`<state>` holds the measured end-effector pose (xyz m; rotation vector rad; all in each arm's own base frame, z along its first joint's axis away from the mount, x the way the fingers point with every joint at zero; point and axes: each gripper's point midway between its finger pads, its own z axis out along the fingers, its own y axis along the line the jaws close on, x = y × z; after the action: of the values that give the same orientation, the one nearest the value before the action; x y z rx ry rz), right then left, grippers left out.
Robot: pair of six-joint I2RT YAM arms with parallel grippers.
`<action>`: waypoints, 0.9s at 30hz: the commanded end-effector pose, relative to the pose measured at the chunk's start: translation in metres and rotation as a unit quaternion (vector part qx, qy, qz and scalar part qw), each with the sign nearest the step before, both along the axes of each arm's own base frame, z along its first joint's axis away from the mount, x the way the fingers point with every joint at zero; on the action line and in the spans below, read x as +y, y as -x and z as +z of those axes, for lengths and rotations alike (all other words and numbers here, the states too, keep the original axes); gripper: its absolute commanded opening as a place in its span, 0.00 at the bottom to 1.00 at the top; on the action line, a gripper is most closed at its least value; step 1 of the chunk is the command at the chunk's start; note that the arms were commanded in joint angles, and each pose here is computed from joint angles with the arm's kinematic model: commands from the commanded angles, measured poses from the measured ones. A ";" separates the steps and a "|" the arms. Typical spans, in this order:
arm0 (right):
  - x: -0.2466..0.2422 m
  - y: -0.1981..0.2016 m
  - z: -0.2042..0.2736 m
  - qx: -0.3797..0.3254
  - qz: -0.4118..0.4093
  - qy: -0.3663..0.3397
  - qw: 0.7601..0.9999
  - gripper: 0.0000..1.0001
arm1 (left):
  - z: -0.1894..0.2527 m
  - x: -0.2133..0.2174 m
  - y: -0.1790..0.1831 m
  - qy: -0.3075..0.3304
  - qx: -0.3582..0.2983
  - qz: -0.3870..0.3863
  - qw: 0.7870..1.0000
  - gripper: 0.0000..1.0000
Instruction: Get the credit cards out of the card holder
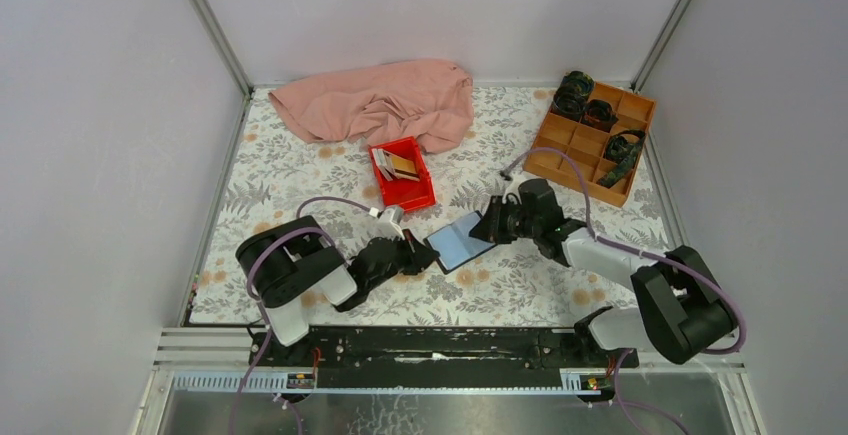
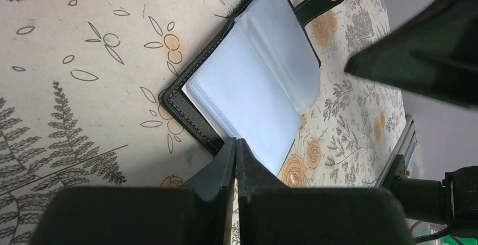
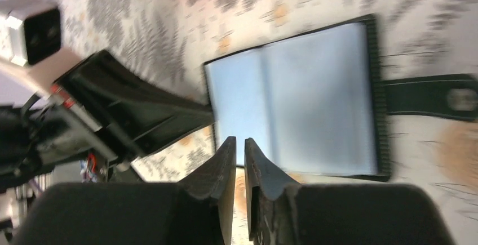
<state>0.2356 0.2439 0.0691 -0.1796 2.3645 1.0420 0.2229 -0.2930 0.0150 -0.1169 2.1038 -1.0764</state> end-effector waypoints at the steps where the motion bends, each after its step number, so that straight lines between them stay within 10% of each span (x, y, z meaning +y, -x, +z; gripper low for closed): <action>1: -0.031 -0.033 -0.011 0.022 -0.068 0.032 0.997 0.21 | -0.033 0.025 0.015 -0.069 0.035 -0.001 0.997 0.05; 6: -0.031 -0.033 -0.030 0.053 -0.077 0.030 0.995 0.40 | -0.030 0.026 0.015 -0.069 0.031 0.002 0.997 0.06; 27: 0.011 0.004 -0.041 0.094 0.007 -0.027 0.995 0.39 | -0.033 0.021 0.015 -0.067 0.037 -0.007 0.997 0.05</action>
<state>0.2498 0.2402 0.0265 -0.0113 2.4813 1.1262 0.2177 -0.2878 0.0149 -0.1093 2.1235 -1.0635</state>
